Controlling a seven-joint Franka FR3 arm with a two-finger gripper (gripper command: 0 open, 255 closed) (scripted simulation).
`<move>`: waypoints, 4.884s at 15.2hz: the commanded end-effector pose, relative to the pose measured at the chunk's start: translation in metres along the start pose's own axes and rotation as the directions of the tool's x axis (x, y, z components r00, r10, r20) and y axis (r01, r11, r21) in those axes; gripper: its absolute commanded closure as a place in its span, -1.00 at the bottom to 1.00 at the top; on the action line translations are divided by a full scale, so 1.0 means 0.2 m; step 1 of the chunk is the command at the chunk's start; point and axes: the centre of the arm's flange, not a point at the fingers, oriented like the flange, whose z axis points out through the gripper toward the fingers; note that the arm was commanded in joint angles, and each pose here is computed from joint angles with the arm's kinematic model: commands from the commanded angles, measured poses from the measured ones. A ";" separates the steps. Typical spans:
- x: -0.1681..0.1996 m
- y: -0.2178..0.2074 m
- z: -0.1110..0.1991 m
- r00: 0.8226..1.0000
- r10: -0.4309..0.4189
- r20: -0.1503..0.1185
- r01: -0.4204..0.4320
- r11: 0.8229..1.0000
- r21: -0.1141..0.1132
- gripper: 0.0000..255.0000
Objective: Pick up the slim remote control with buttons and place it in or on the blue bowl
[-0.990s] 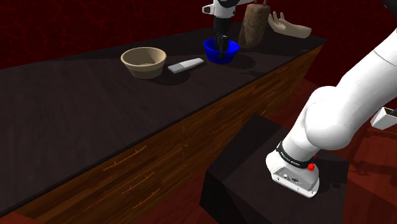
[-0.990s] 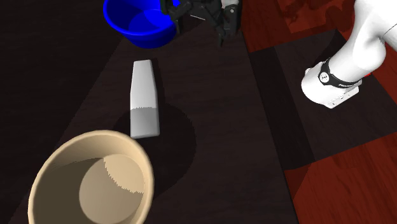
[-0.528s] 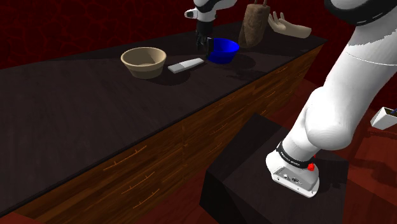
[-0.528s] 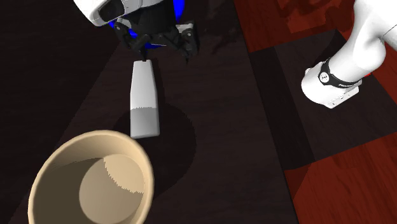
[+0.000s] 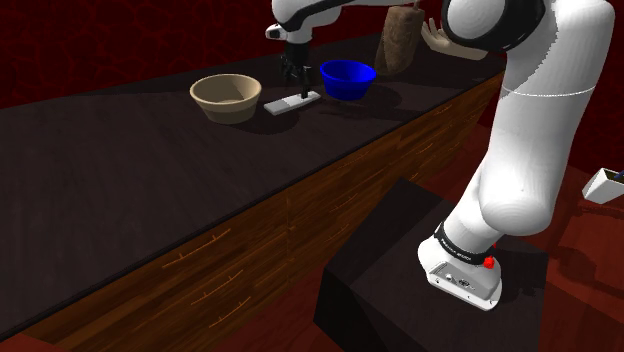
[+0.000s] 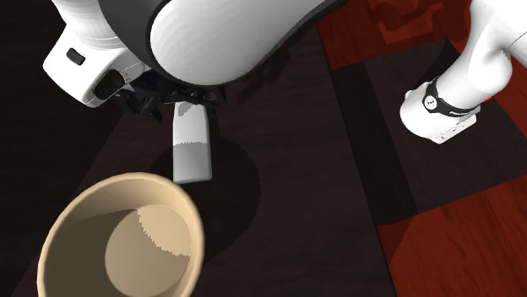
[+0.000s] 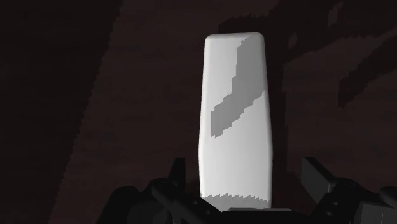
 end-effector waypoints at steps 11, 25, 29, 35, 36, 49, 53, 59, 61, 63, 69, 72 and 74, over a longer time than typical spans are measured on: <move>0.00 0.01 0.17 1.000 -0.009 -0.001 0.009 1.000 -0.001 -1.00; 0.00 0.01 0.11 1.000 -0.009 -0.001 0.009 1.000 -0.001 1.00; 0.00 0.01 0.01 1.000 -0.009 -0.001 0.009 1.000 -0.001 1.00; 0.01 0.01 -0.15 1.000 -0.009 -0.001 0.009 1.000 -0.001 1.00; 0.01 0.01 -0.18 1.000 -0.009 -0.001 0.009 1.000 -0.001 1.00; 0.01 0.00 -0.52 1.000 -0.009 -0.001 0.009 1.000 -0.001 1.00; -0.06 0.00 -0.60 1.000 -0.009 -0.001 0.009 1.000 -0.001 1.00; -0.45 -0.05 -0.61 1.000 -0.009 -0.001 0.009 1.000 -0.001 1.00; -0.58 -0.07 -0.61 1.000 -0.009 -0.001 0.009 1.000 -0.001 1.00; -0.71 -0.08 -0.61 1.000 -0.009 -0.001 0.009 1.000 -0.001 1.00; -1.11 -0.13 -0.62 1.000 -0.009 -0.001 0.009 1.000 -0.001 1.00; -1.13 -0.13 -0.57 1.000 -0.009 -0.001 0.009 1.000 -0.001 1.00; -1.13 -0.13 -0.51 1.000 -0.009 -0.001 0.009 1.000 -0.001 1.00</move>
